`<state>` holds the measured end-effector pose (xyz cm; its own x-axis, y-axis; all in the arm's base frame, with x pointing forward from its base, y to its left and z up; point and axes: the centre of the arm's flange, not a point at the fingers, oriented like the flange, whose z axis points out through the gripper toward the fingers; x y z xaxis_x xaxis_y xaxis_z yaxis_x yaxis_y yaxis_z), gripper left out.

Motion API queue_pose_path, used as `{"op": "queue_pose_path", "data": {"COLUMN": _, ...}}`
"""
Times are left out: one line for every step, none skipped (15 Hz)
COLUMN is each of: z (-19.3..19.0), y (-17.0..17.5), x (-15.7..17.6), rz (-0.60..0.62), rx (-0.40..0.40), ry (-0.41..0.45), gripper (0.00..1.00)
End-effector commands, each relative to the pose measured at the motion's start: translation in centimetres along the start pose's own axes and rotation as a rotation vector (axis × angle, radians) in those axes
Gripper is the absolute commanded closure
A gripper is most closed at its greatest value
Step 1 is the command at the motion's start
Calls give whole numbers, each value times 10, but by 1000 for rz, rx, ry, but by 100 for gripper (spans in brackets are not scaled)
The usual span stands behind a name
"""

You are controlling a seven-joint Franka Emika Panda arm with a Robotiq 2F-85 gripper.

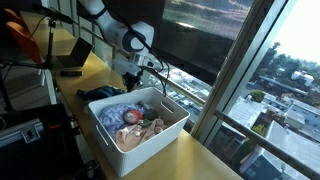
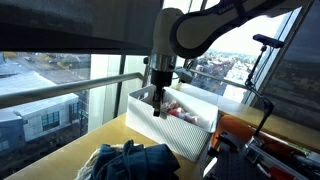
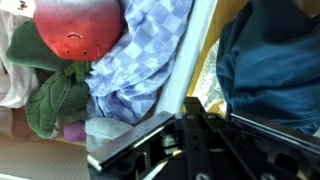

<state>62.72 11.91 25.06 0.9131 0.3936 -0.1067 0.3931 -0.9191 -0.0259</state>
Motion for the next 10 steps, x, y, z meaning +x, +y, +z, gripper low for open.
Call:
{"op": "queue_pose_path", "data": {"z": -73, "y": -9, "x": -39, "rz": -64, "rx": 3, "ry": 19, "gripper": 66}}
{"op": "queue_pose_path", "data": {"z": -91, "y": -6, "x": -42, "rz": -68, "rx": 2, "ry": 35, "gripper": 60}}
{"op": "queue_pose_path", "data": {"z": -111, "y": 2, "x": -45, "rz": -65, "rx": -12, "ry": 52, "gripper": 53}}
{"op": "queue_pose_path", "data": {"z": -131, "y": 16, "x": -50, "rz": -58, "rx": -17, "ry": 58, "gripper": 45}}
{"op": "queue_pose_path", "data": {"z": -144, "y": 33, "x": -54, "rz": -49, "rx": -32, "ry": 71, "gripper": 39}}
{"op": "queue_pose_path", "data": {"z": -153, "y": 52, "x": -60, "rz": -35, "rx": -40, "ry": 79, "gripper": 30}}
{"op": "queue_pose_path", "data": {"z": -157, "y": 74, "x": -65, "rz": -21, "rx": -50, "ry": 86, "gripper": 24}}
{"op": "queue_pose_path", "data": {"z": -158, "y": 93, "x": -71, "rz": -7, "rx": -57, "ry": 93, "gripper": 17}}
{"op": "queue_pose_path", "data": {"z": -153, "y": 112, "x": -76, "rz": 6, "rx": -55, "ry": 97, "gripper": 9}}
{"op": "queue_pose_path", "data": {"z": -146, "y": 127, "x": -80, "rz": 19, "rx": -55, "ry": 94, "gripper": 2}}
